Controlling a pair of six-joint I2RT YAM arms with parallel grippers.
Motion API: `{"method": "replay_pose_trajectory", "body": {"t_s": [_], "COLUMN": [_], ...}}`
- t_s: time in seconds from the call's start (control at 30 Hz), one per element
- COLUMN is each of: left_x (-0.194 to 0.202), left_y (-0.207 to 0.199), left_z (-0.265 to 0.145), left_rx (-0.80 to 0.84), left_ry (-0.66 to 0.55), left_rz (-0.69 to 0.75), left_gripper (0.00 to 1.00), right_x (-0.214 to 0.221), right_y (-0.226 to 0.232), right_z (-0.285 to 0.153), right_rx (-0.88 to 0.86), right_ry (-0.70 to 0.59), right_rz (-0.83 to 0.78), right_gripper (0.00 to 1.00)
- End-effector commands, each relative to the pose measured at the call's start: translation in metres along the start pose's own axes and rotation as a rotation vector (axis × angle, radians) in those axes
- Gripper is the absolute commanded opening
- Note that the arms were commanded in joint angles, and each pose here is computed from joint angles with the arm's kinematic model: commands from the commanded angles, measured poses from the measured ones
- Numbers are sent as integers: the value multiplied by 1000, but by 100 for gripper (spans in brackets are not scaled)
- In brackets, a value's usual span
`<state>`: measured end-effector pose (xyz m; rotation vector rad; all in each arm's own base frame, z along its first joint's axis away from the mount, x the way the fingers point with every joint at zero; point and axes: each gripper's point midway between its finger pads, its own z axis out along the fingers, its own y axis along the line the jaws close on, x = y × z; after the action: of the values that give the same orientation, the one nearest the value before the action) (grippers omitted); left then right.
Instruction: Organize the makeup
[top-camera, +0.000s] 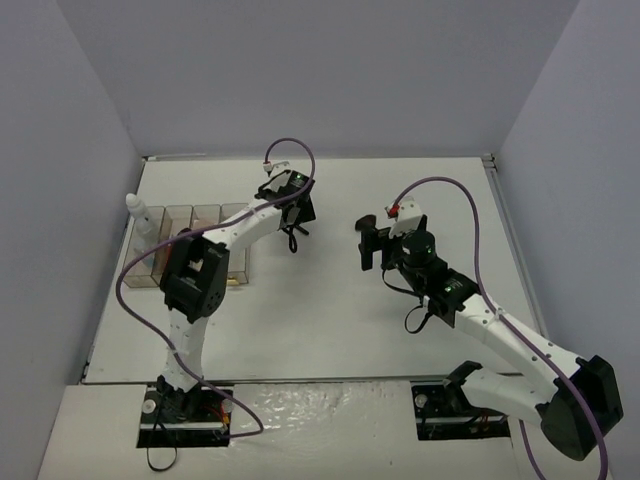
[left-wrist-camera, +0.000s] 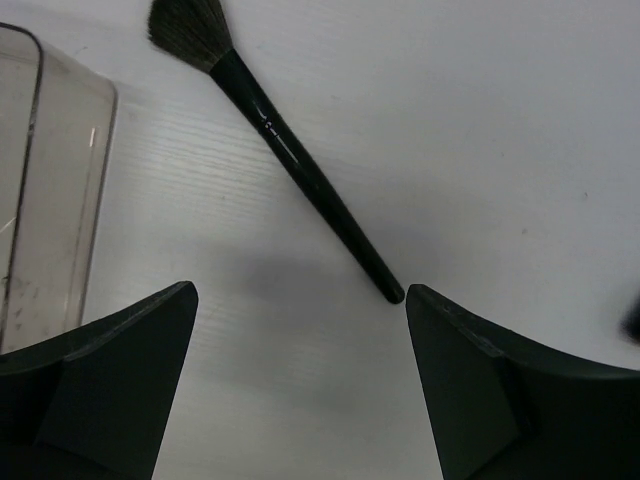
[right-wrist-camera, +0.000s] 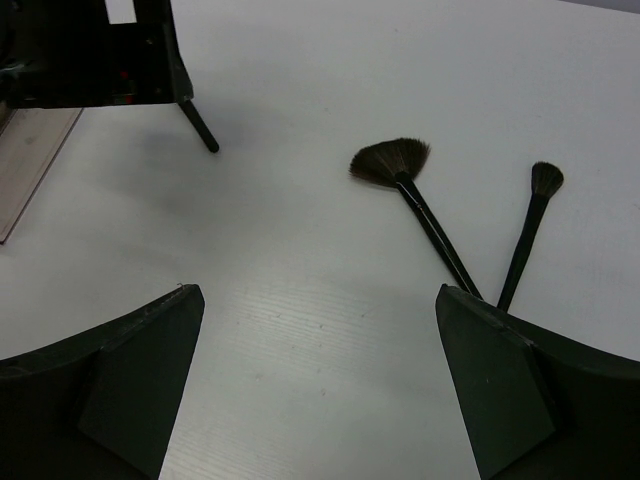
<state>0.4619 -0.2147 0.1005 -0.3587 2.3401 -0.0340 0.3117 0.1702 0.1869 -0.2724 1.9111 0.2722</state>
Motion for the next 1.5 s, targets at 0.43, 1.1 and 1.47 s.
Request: {"method": "replay_pose_trajectory", "body": {"t_s": [0.43,1.1,1.47], "left_x": [-2,-16,-41], "left_y": [16,38,100], "left_z": [58,-74,-121], "left_rx": [-167,-71,65], "left_ry": [100,-63,-143], "left_rz": [-66,276,311], "left_gripper": [68,0,0], "right_x": [-26,-19,-17], "right_y": [2,3,-2], "right_z": [-6,2,3], "right_rx": [-33,-37,-21], "right_ry": [-114,-91,-85], "right_rz": [58,63,68], "right_gripper": [100,100,100]}}
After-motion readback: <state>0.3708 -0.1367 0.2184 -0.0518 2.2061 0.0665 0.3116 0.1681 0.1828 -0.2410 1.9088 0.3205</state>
